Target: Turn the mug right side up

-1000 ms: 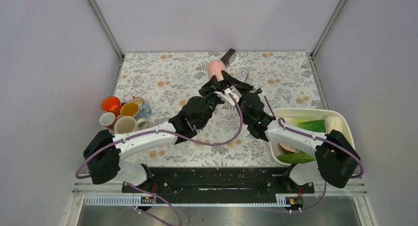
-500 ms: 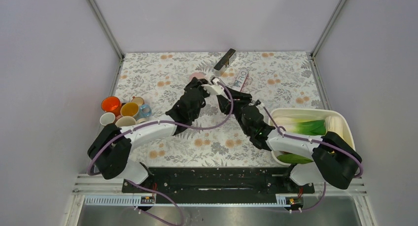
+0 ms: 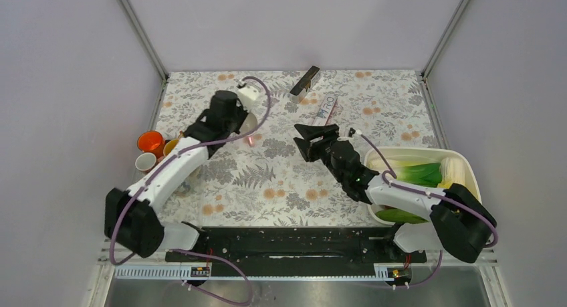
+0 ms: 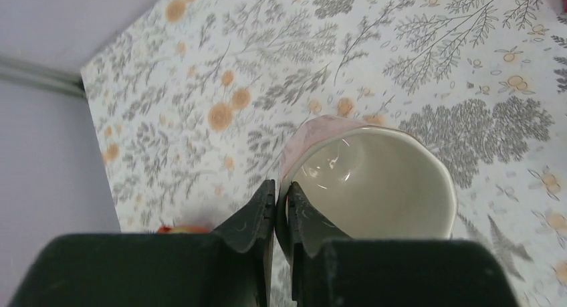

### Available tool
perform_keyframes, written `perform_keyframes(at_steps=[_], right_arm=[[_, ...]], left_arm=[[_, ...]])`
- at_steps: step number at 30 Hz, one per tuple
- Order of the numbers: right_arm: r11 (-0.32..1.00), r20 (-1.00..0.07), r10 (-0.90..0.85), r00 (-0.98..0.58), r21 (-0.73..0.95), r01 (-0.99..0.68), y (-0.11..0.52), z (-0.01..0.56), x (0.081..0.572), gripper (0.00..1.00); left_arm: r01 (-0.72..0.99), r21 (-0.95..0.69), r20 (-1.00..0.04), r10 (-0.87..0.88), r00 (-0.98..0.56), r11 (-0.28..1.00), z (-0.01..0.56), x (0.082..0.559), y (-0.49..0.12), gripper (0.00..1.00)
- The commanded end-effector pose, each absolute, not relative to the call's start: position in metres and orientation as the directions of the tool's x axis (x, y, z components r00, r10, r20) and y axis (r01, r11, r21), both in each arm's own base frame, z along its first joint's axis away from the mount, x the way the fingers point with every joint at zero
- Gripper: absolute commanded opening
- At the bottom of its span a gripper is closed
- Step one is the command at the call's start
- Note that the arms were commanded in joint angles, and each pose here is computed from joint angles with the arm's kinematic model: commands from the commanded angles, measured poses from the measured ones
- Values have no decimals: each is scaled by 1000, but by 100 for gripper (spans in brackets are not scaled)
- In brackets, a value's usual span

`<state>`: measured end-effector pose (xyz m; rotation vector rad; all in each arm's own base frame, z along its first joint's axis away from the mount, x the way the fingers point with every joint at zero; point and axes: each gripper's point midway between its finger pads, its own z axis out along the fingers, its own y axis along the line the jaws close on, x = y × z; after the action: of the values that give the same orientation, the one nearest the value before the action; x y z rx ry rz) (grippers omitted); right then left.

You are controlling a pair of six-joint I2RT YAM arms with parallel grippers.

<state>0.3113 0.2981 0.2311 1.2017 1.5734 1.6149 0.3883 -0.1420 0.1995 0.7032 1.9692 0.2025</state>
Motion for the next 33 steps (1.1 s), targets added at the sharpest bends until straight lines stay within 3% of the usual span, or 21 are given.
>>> perform_keyframes(at_steps=[1, 5, 10, 15, 22, 25, 33], right_arm=[[207, -179, 832, -525, 978, -6, 298, 251, 297, 66], [432, -408, 735, -542, 897, -89, 289, 239, 287, 67], [608, -578, 556, -598, 773, -182, 290, 220, 275, 69], [663, -649, 428, -629, 698, -269, 294, 209, 267, 71], [724, -755, 278, -595, 571, -387, 282, 207, 255, 90], [770, -800, 251, -544, 506, -389, 264, 205, 255, 99], [805, -860, 193, -472, 414, -425, 238, 206, 245, 99]], left_arm=[[493, 169, -849, 380, -368, 854, 265, 325, -133, 0], [568, 113, -776, 429, -462, 816, 239, 269, -112, 0], [567, 107, -672, 480, -564, 817, 213, 220, -75, 0], [550, 101, -564, 503, -654, 829, 198, 185, -42, 0], [445, 88, -467, 431, -772, 891, 173, 160, 1, 0], [377, 78, -467, 368, -804, 923, 165, 158, 16, 0], [243, 78, -540, 246, -805, 967, 156, 165, 48, 0]])
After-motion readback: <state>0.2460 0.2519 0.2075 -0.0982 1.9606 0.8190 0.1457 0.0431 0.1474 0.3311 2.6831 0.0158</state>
